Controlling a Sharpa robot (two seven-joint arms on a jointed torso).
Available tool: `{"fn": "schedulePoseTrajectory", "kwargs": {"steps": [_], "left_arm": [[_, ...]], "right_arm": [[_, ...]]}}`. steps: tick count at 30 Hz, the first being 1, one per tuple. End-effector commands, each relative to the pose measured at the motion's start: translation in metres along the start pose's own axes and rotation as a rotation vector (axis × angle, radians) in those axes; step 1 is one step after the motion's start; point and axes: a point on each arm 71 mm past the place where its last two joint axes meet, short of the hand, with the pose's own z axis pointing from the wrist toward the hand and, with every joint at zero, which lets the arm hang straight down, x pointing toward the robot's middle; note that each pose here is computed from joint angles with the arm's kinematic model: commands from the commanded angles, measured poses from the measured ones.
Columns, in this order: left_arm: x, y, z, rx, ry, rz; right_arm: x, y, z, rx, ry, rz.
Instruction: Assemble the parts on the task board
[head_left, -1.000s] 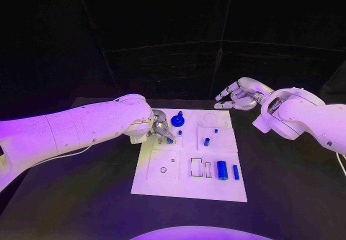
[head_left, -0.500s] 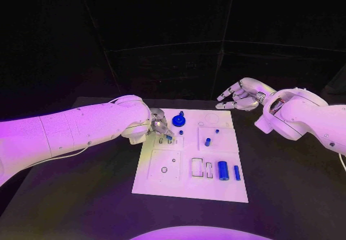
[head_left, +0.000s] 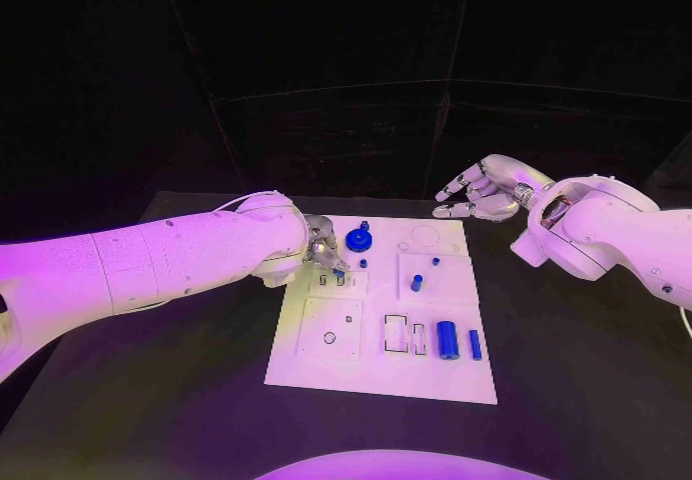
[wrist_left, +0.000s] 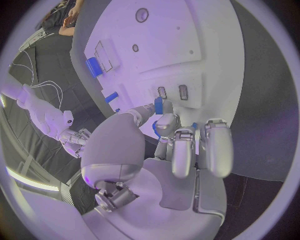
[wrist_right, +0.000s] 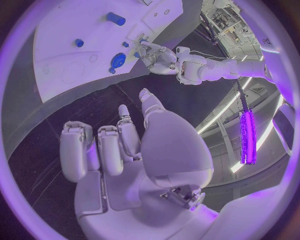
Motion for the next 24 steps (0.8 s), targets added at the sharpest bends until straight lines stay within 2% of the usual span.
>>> {"fn": "schedulePoseTrajectory", "kwargs": {"steps": [1,24], "left_arm": [[0.0000,-0.0010,0.0003,0.002,-0.018,0.042],[0.0089,0.0024,0.0029,-0.018,0.048,0.050]], "right_arm": [[-0.0001,0.0023,0.0007,-0.011,0.006,-0.002],[0.0022,0.0043,0.0026,-0.016,0.018,-0.002]]}}
